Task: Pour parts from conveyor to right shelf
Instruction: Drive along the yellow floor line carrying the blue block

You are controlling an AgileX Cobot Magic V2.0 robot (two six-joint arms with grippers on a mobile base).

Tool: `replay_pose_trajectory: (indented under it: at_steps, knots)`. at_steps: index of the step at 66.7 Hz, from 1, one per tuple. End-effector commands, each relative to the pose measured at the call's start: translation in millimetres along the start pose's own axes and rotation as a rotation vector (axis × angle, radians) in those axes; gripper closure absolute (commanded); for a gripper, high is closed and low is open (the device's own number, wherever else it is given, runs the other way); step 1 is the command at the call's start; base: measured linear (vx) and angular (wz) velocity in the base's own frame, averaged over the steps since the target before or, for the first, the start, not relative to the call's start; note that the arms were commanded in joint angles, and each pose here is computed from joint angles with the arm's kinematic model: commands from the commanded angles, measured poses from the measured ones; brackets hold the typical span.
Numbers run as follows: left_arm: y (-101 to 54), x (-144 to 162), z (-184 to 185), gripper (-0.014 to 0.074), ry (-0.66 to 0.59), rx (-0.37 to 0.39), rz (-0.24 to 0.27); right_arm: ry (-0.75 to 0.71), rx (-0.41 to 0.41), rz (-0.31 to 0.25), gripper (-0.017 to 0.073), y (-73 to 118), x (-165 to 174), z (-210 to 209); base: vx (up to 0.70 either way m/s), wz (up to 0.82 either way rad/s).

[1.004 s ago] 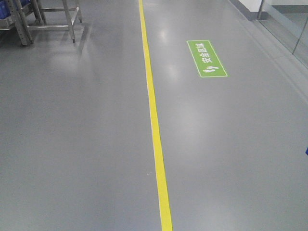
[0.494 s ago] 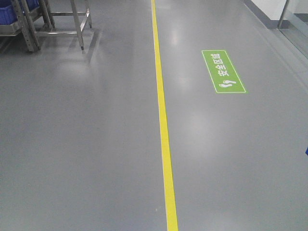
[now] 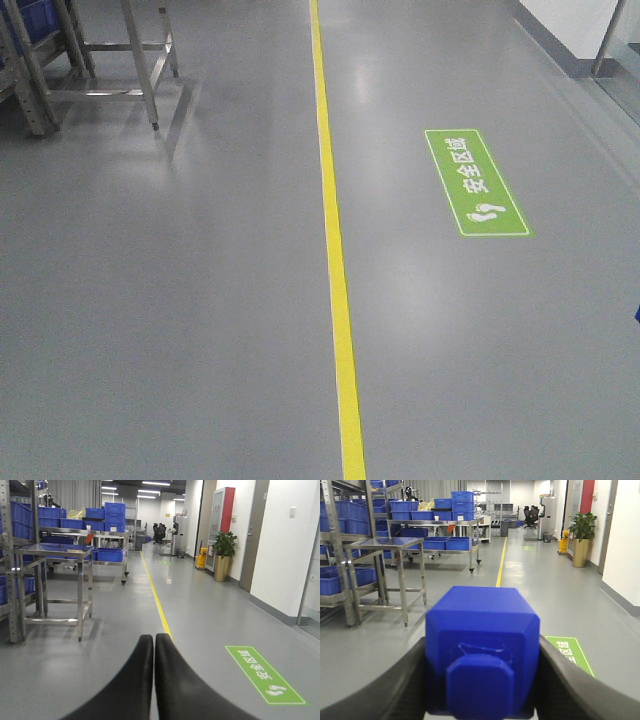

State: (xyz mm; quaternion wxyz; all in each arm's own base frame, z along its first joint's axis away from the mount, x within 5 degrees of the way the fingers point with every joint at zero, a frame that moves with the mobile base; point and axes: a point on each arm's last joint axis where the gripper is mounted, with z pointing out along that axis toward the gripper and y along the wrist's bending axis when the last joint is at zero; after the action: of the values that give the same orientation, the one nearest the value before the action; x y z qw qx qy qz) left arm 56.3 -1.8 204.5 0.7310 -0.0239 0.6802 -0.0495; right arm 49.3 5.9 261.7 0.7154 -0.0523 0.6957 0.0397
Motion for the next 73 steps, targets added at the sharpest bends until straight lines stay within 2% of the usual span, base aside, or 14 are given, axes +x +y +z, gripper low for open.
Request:
replay_pose_trajectory:
  at_steps: [1, 73]
  knots:
    - [-0.4, 1.4, -0.4, 0.0600, -0.061, 0.014, -0.016, -0.099, 0.001, -0.016, 0.0564, -0.1, -16.2, -0.9, 0.64, -0.06]
    - [-0.4, 1.4, -0.4, 0.0600, -0.061, 0.014, -0.016, -0.098, 0.001, -0.016, 0.0564, -0.1, -16.1, -0.9, 0.72, 0.02]
